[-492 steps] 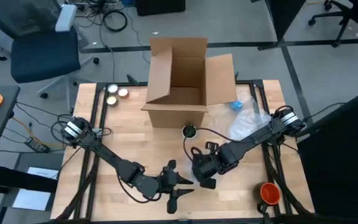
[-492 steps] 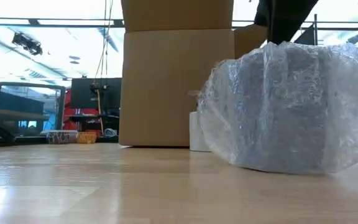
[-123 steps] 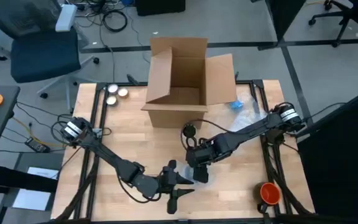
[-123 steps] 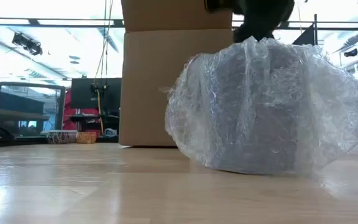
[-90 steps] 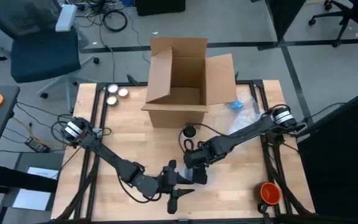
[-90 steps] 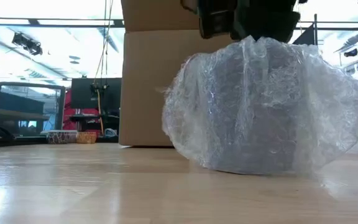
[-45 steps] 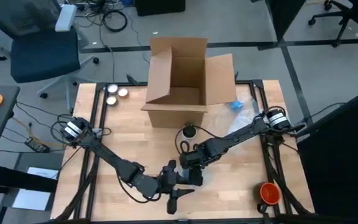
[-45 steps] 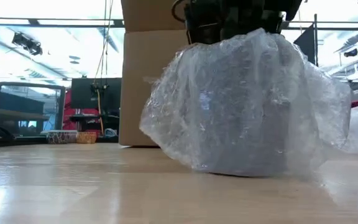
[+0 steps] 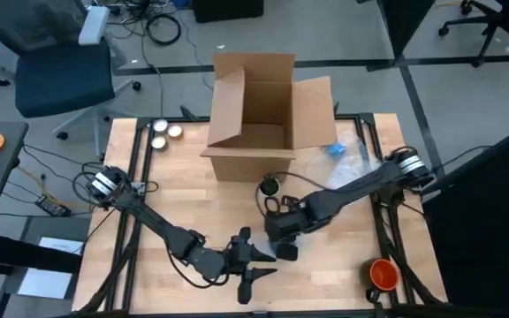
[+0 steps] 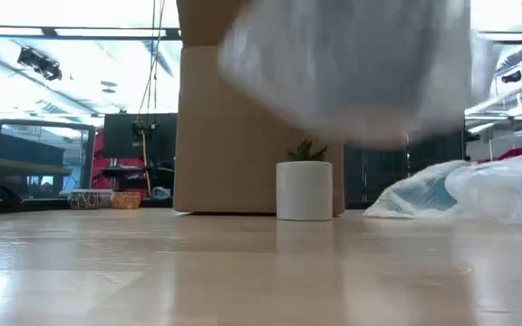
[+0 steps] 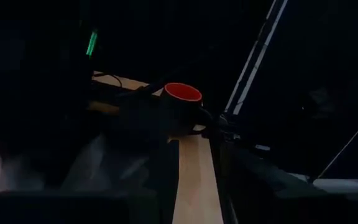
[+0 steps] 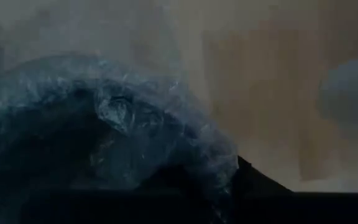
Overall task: Wrap mug
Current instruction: Put the wrapped blue cup into the cardboard box
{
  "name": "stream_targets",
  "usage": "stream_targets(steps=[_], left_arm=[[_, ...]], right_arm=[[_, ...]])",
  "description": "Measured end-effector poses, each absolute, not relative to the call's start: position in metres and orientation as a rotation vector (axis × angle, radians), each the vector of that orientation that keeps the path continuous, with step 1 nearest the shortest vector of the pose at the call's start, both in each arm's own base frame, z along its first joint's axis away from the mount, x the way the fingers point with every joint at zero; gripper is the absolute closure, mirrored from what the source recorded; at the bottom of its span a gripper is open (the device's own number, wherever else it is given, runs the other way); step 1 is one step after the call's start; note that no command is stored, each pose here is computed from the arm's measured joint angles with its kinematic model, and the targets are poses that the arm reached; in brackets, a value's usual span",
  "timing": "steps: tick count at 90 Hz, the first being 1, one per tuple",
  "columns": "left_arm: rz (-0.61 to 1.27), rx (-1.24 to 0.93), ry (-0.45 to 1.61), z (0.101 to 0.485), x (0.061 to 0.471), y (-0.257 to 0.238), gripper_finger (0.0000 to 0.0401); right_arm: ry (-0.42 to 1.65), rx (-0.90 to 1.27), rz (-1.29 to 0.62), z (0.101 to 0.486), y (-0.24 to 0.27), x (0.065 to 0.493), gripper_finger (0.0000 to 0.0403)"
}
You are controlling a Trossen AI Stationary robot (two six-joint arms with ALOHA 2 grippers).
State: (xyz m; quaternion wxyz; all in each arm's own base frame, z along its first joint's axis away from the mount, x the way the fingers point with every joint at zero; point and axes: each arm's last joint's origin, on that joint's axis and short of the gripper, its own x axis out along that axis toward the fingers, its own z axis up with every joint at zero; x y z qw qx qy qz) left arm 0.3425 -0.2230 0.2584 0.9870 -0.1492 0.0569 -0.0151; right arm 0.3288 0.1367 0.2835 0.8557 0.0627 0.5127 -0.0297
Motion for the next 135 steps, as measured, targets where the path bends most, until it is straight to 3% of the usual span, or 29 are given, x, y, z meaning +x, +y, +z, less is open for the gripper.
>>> stream_targets(steps=[21,51,104,118,135], left_arm=[[-0.031,-0.302,0.112,0.259,0.343,-0.223,0.0296],[-0.031,-0.301,0.112,0.259,0.343,-0.223,0.0296],[-0.031,-0.301,0.112,0.259,0.343,-0.223,0.0296],[-0.031,-0.301,0.112,0.259,0.343,-0.223,0.0296],[-0.031,-0.302,0.112,0.259,0.343,-0.223,0.0296]], right_arm=[[0.842,0.131,-0.076,0.347,0.145,0.282,0.0399],[0.542,0.083,-0.137,0.402,0.142,0.227,0.0400],[-0.303,-0.163,-0.228,0.510,0.107,0.227,0.0400],[-0.339,-0.218,-0.427,0.516,0.065,0.239,0.0400],[-0.165,-0.220,-0.625,0.497,0.006,0.260,0.0400]])
